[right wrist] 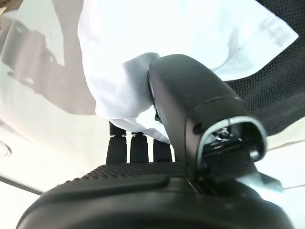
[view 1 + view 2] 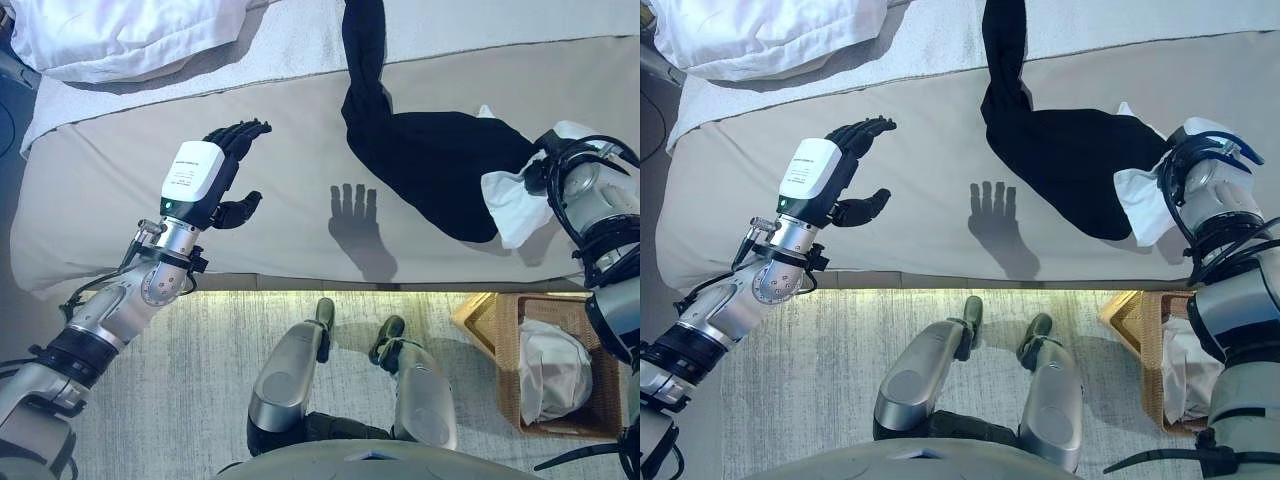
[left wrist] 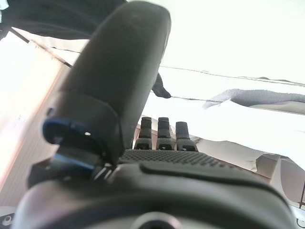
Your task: Pick up the clothes from the bed and place them into the basket
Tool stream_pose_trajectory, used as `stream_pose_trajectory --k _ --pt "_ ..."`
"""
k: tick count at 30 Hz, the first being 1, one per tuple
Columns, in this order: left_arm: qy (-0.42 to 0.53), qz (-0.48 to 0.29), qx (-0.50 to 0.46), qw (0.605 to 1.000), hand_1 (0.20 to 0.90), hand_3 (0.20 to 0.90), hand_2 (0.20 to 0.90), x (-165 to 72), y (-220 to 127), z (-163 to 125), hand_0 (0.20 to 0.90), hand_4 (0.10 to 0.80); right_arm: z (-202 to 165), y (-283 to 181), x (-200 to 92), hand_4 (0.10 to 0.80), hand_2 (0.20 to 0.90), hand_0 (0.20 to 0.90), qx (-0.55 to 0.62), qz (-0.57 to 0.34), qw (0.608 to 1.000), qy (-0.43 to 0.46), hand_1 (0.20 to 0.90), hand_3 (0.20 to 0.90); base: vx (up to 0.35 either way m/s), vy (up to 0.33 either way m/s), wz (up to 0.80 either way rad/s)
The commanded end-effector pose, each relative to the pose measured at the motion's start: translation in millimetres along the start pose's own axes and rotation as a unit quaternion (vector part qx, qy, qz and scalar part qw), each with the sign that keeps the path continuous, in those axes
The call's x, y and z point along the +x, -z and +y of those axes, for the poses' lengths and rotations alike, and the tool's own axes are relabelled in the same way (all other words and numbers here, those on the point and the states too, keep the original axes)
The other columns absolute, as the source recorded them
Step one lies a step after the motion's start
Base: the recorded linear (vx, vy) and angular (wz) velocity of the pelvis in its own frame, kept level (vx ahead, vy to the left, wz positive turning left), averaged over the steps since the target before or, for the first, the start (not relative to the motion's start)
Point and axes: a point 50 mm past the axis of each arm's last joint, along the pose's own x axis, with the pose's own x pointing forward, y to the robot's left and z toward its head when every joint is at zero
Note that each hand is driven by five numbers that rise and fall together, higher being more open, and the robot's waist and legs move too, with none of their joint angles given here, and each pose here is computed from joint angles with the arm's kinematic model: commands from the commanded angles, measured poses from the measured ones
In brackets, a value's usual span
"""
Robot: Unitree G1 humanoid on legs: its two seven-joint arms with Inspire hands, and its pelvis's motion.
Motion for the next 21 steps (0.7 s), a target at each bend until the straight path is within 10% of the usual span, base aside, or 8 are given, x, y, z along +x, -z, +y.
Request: stream_pose_trajectory --k 1,21 --pt "-0.063 -0.021 -0.029 0.997 0.900 0.900 0.900 8 -9 17 0.900 0.800 -58 30 -7 0.800 0.900 0.900 -0.012 0.019 0.991 0.128 0.900 0.900 -0.030 0.002 -0.01" --pt "-0.056 -0.019 -0.039 0.997 0.900 0.900 0.900 -3 -12 17 0.900 0.800 -61 33 -11 0.800 0.900 0.900 -0.020 0.010 0.987 0.161 0.900 0.900 0.026 0.005 0.00"
